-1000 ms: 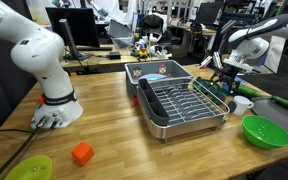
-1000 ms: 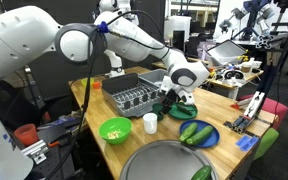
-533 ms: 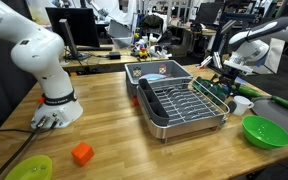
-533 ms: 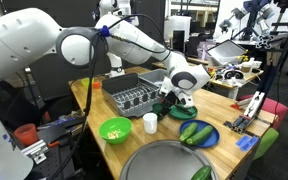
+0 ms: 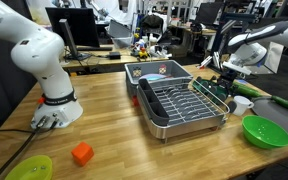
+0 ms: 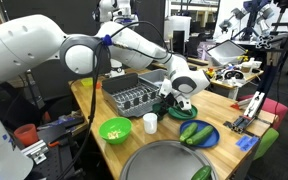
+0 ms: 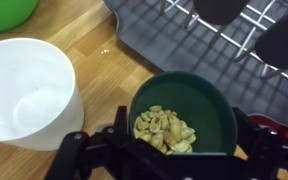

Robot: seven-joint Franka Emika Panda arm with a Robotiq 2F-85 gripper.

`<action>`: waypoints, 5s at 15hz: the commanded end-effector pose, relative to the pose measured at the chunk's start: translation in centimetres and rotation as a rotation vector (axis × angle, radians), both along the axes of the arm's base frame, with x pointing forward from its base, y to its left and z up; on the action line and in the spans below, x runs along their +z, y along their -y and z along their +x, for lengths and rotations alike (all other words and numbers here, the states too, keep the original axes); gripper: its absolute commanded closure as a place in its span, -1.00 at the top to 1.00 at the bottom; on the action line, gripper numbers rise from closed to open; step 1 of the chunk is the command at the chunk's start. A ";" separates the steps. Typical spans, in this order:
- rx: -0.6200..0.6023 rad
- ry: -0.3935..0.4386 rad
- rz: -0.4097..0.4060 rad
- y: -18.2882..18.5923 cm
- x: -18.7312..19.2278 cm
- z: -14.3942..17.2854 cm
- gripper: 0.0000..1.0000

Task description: Pour the contents of the green cup into the green bowl

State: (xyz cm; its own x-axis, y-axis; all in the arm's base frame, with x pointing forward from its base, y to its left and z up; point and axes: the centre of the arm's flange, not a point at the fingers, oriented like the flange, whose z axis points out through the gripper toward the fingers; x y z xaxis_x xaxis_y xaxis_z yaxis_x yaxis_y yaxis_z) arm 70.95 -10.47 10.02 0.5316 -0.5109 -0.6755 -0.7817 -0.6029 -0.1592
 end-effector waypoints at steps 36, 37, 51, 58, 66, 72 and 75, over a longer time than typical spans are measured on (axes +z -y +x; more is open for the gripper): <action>-0.057 0.102 -0.111 2.4 13.4 -5.9 0.03; -0.062 0.106 -0.116 1.9 13.5 -6.3 0.03; -0.021 0.305 -0.080 -2.6 13.0 -12.8 0.03; 0.005 0.276 -0.077 -2.6 13.5 -13.0 0.53; 0.006 0.275 -0.076 -2.6 13.5 -13.2 0.03; -0.028 0.226 -0.121 -0.7 14.0 -15.9 0.03; -0.031 0.209 -0.135 0.0 15.2 -18.3 0.03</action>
State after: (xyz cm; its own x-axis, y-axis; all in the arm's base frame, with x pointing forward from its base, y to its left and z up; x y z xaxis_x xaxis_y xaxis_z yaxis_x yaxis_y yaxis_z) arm 55.35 -10.61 23.23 0.6466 -0.5948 -0.4777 -0.7512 -0.6053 -0.2631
